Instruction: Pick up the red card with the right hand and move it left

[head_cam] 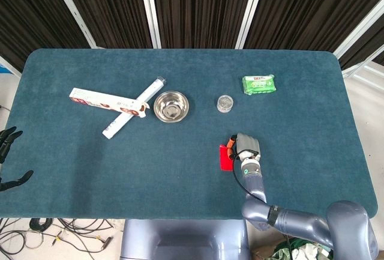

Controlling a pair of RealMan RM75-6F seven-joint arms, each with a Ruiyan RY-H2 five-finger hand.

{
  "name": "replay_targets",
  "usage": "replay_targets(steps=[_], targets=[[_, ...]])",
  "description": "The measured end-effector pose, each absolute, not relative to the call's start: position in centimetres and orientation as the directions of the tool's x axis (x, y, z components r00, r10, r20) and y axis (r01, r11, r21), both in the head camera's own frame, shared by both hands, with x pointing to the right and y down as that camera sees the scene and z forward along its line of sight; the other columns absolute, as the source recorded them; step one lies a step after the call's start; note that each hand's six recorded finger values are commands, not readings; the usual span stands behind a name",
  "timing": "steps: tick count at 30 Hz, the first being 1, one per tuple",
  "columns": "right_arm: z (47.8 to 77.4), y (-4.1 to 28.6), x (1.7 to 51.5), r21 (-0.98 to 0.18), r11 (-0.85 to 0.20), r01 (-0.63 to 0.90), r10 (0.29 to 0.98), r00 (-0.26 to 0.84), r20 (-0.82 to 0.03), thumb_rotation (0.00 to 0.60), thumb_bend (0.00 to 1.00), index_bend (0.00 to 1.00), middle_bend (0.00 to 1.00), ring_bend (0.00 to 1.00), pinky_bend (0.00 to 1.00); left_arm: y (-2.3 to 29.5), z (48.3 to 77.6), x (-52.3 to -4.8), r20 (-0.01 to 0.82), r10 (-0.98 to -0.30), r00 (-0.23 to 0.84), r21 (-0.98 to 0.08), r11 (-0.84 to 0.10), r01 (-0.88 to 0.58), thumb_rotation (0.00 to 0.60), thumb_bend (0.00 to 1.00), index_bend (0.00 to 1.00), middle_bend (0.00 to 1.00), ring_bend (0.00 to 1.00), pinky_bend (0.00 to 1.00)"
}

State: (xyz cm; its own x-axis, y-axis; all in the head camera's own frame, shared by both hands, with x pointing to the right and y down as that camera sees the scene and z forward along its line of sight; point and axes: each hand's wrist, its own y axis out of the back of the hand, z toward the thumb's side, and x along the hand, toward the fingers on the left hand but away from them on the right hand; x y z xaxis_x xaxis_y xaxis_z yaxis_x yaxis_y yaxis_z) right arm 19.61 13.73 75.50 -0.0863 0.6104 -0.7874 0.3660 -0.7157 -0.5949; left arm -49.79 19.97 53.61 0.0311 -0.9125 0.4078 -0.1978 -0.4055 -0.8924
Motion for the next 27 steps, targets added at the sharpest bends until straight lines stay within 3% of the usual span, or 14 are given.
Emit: replay_targets(steps=[17,27], targets=[[74.6,13.9,19.3,-0.578,-0.708,0.406,0.613,-0.052,-0.788,0.600,0.45,0.68,1.00,1.00,1.00,20.0,53.5,-49.8,0.406,-0.913,0.029,-0.892,-0.404,-0.202,0.600,0.21,0.12,0.05,0.03,0.05],[71.8,14.5,17.6,-0.549,-0.712,0.438,0.626,0.041,-0.779,0.600,0.45,0.69,1.00,1.00,1.00,20.0,53.6,-49.9,0.410,-0.912,0.024,-0.891,-0.406,-0.205,0.600,0.21,0.12,0.05,0.03,0.05]])
